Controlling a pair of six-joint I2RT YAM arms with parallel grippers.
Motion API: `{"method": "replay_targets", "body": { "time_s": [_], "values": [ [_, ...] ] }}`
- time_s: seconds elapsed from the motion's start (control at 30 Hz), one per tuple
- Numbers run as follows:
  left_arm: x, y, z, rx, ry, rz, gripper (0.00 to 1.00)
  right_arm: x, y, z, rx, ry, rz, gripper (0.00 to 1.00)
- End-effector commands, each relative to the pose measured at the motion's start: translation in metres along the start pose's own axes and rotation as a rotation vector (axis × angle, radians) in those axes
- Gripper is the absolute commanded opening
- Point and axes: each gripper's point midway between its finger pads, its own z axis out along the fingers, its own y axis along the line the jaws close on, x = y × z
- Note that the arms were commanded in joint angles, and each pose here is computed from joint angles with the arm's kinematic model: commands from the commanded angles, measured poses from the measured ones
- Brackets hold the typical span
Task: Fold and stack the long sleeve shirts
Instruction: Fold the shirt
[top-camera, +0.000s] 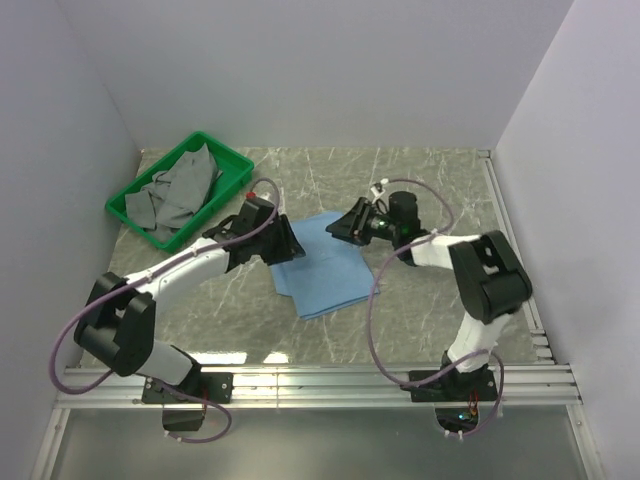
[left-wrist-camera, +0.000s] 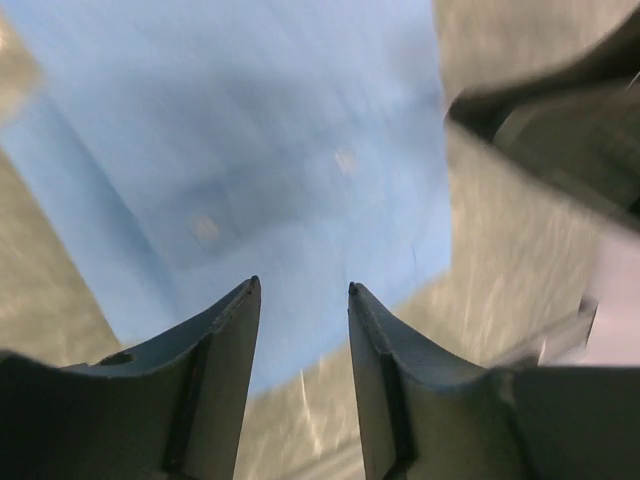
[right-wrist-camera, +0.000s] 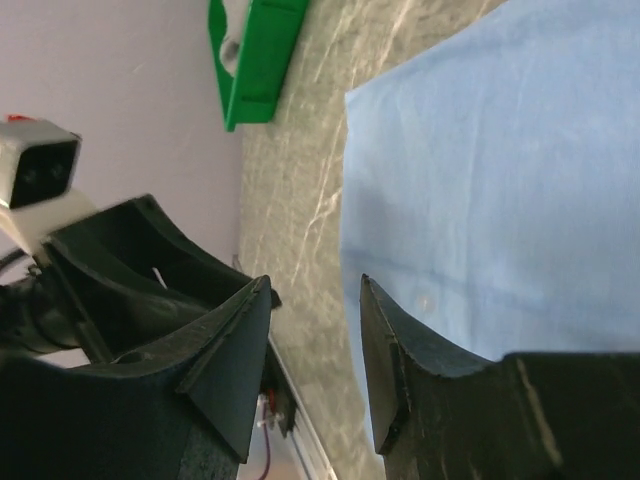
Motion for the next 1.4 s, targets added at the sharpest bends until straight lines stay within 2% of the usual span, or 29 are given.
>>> {"method": "replay_targets", "body": {
  "time_s": [0.0,0.2,0.3,0.43,0.53,0.67,0.8,0.93,1.07,1.17,1.37],
  "values": [
    [-0.031,0.010,0.024,-0.028,-0.097,-0.085,0.45,-0.018,0.004,0.027,-0.083,-0.061,0.016,0.48],
    [-0.007,0.058,0.062,-0.157,-0.036,-0.180,0.42,-0.008,-0.054,0.043,0.023,-0.050,0.064,0.48],
    [0.005,0.083,0.068,-0.199,-0.013,-0.240,0.40,-0.006,-0.085,0.031,0.088,-0.079,0.104,0.48],
    [0.016,0.101,0.064,-0.232,0.006,-0.284,0.40,-0.014,-0.104,0.008,0.126,-0.118,0.159,0.48],
    [0.009,0.094,0.054,-0.226,-0.012,-0.264,0.44,-0.021,-0.096,-0.008,0.125,-0.131,0.148,0.48],
    [-0.018,0.063,0.026,-0.172,-0.074,-0.221,0.51,-0.024,-0.064,-0.029,0.129,-0.115,0.026,0.48],
    [-0.019,0.033,0.003,-0.134,-0.072,-0.139,0.54,0.006,-0.052,-0.045,0.164,-0.005,0.020,0.46],
    [0.017,0.010,-0.005,-0.086,0.043,-0.042,0.53,0.039,-0.051,-0.063,0.175,0.086,0.034,0.44],
    [0.063,0.004,-0.001,-0.050,0.185,0.048,0.51,0.080,-0.054,-0.070,0.166,0.268,0.026,0.43],
    [0.092,0.009,0.007,-0.063,0.298,0.087,0.49,0.107,-0.069,-0.077,0.227,0.378,0.058,0.43],
    [0.123,0.039,0.025,-0.156,0.431,0.105,0.44,0.124,-0.112,-0.086,0.391,0.407,0.124,0.43]
  ]
}}
